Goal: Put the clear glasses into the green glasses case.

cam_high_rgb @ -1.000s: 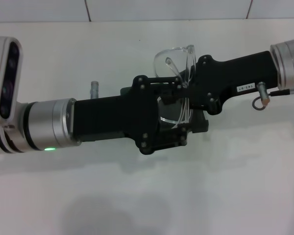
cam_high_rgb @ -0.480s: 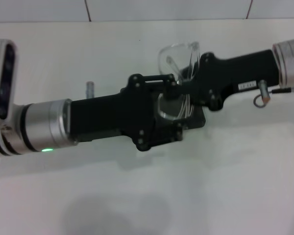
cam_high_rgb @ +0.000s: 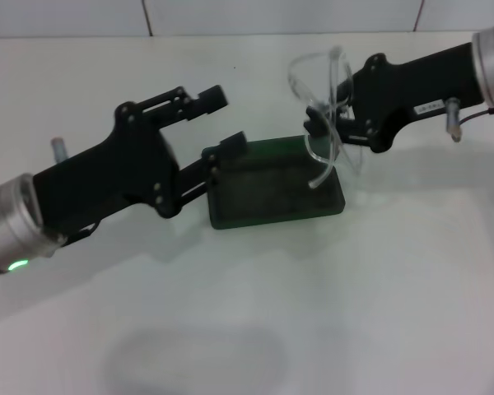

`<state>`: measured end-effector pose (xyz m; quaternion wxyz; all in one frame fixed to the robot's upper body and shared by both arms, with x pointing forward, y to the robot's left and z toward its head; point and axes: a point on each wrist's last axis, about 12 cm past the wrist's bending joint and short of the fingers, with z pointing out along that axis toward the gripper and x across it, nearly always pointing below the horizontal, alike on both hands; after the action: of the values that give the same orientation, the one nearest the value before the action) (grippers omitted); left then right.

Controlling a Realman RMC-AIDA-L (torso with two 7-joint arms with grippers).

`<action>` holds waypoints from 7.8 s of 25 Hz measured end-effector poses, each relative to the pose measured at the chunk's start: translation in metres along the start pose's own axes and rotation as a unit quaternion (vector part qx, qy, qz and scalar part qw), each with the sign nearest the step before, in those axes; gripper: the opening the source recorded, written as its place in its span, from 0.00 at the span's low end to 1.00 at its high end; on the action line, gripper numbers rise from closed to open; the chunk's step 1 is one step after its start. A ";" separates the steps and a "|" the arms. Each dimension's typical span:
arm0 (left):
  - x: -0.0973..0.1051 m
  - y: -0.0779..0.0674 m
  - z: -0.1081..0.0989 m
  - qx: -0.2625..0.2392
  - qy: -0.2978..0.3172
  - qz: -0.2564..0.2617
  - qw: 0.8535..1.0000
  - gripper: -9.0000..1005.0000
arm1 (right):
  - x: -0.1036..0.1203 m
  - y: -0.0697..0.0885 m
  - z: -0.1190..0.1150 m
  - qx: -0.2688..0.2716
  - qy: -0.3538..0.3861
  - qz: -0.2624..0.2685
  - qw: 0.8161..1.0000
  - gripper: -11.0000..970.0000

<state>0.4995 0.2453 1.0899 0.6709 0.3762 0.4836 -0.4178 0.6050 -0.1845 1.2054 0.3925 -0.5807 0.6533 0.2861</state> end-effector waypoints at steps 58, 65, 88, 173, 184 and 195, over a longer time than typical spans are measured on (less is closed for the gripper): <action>0.014 -0.002 -0.012 -0.054 0.036 -0.021 0.998 0.53 | -0.037 0.033 0.053 0.116 0.104 -0.154 0.976 0.35; 0.023 0.013 -0.007 -0.125 0.042 -0.050 0.990 0.53 | 0.014 -0.005 0.011 0.154 -0.038 -0.015 0.987 0.36; 0.047 0.072 0.096 -0.080 0.310 -0.159 0.934 0.53 | 0.130 0.047 -0.035 0.009 -0.062 -0.024 0.998 0.54; 0.013 -0.012 -0.014 0.004 0.077 -0.027 0.997 0.63 | 0.091 0.045 -0.026 -0.011 -0.194 -0.081 0.978 0.54; 0.020 -0.014 -0.018 -0.017 0.084 -0.035 0.996 0.66 | 0.087 0.052 -0.021 -0.039 -0.204 -0.101 0.973 0.62; 0.027 -0.021 -0.015 0.004 0.101 -0.024 0.995 0.66 | 0.088 0.055 -0.020 -0.039 -0.209 -0.119 0.970 0.83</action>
<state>0.4802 0.2464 1.0579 0.6068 0.4079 0.5558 -0.3956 0.5461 -0.2394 1.1367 0.5288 -0.5966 0.4709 0.3776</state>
